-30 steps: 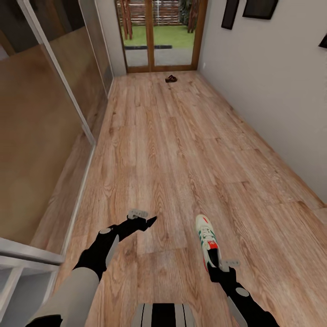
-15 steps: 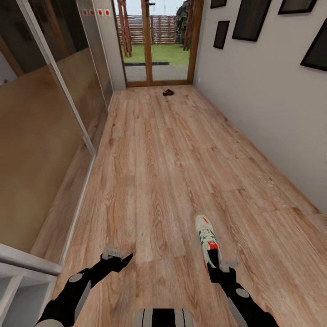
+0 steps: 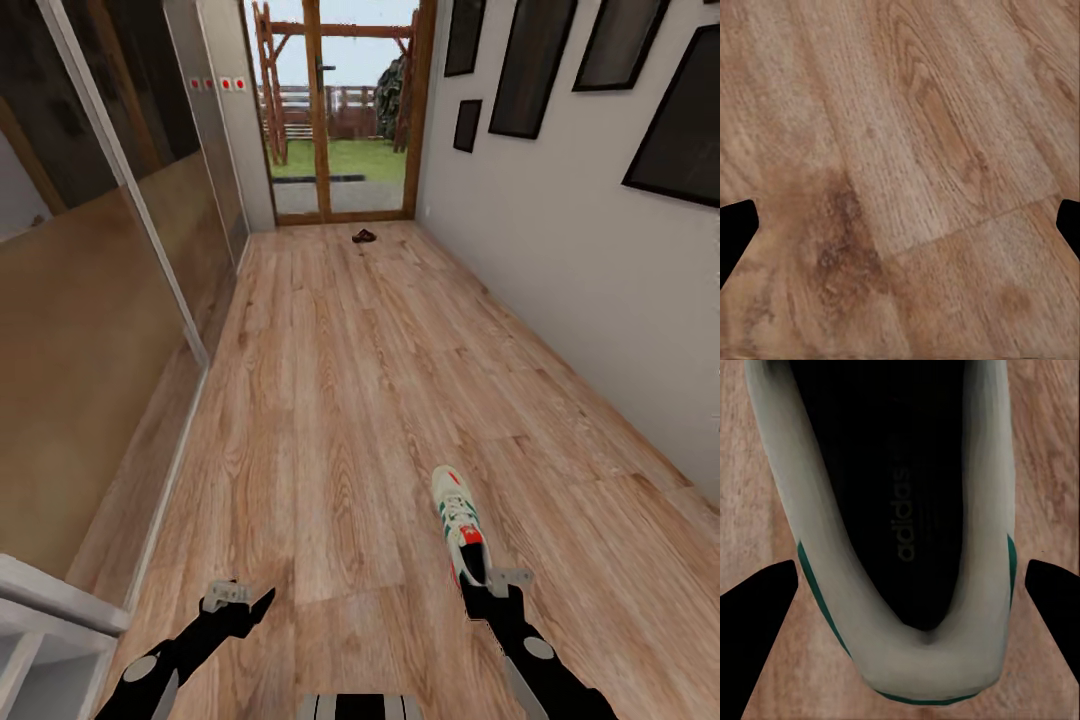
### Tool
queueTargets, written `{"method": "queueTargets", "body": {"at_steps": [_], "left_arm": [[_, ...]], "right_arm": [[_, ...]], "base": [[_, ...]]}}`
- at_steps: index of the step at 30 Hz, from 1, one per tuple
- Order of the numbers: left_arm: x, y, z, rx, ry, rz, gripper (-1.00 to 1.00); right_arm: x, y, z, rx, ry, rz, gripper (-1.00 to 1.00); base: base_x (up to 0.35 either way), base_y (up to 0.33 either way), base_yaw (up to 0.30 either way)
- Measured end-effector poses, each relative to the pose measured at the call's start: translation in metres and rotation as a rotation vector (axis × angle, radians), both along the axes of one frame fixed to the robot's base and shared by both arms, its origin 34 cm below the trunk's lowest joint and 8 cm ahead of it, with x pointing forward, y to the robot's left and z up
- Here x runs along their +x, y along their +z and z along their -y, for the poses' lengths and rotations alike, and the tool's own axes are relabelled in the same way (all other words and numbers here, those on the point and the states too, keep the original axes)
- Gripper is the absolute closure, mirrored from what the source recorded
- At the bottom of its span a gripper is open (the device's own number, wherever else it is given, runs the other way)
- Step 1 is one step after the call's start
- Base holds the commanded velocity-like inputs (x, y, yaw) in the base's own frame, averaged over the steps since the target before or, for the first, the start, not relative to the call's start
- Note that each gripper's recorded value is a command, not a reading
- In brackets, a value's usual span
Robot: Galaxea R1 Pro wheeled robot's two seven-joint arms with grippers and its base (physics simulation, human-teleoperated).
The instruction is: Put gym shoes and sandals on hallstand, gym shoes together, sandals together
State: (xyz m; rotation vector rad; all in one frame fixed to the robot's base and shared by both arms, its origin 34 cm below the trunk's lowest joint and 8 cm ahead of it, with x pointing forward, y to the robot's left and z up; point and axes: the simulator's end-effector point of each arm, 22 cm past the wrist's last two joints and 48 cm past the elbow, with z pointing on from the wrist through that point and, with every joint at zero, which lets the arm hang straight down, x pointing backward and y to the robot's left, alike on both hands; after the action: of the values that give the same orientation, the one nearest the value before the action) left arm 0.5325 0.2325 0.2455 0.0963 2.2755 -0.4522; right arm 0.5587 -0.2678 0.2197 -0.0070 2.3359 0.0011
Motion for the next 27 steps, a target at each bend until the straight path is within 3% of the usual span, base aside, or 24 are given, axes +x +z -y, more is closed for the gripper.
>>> {"method": "queueTargets", "body": {"at_steps": [5, 8, 10, 11, 16, 27], "left_arm": [[-0.004, 0.001, -0.023, 0.026, 0.087, 0.004, -1.0], [0.0, 0.008, -0.028, 0.036, 0.11, 0.028, -1.0], [0.003, 0.013, -0.028, 0.036, 0.114, 0.042, -1.0], [0.002, 0.014, -0.026, 0.033, 0.116, 0.044, -1.0], [-0.002, 0.018, -0.02, 0.022, 0.116, 0.035, -1.0], [0.002, 0.044, -0.017, 0.013, 0.116, 0.031, -1.0]], "right_arm": [[-0.008, 0.006, 0.015, -0.026, 0.004, 0.011, 1.0], [-0.019, 0.004, 0.018, -0.032, 0.004, -0.003, 1.0], [-0.027, 0.002, 0.02, -0.036, 0.003, -0.017, 1.0], [-0.048, -0.01, 0.025, -0.042, -0.002, -0.035, 1.0], [-0.081, -0.014, 0.033, -0.055, -0.011, -0.018, 1.0], [-0.07, 0.017, 0.034, -0.057, -0.013, 0.0, 1.0]], "base": [[0.0, 0.0, -0.001], [0.0, 0.0, 0.0], [0.0, 0.0, 0.0], [0.0, 0.0, 0.0], [0.0, 0.0, 0.0], [0.0, 0.0, 0.0]]}}
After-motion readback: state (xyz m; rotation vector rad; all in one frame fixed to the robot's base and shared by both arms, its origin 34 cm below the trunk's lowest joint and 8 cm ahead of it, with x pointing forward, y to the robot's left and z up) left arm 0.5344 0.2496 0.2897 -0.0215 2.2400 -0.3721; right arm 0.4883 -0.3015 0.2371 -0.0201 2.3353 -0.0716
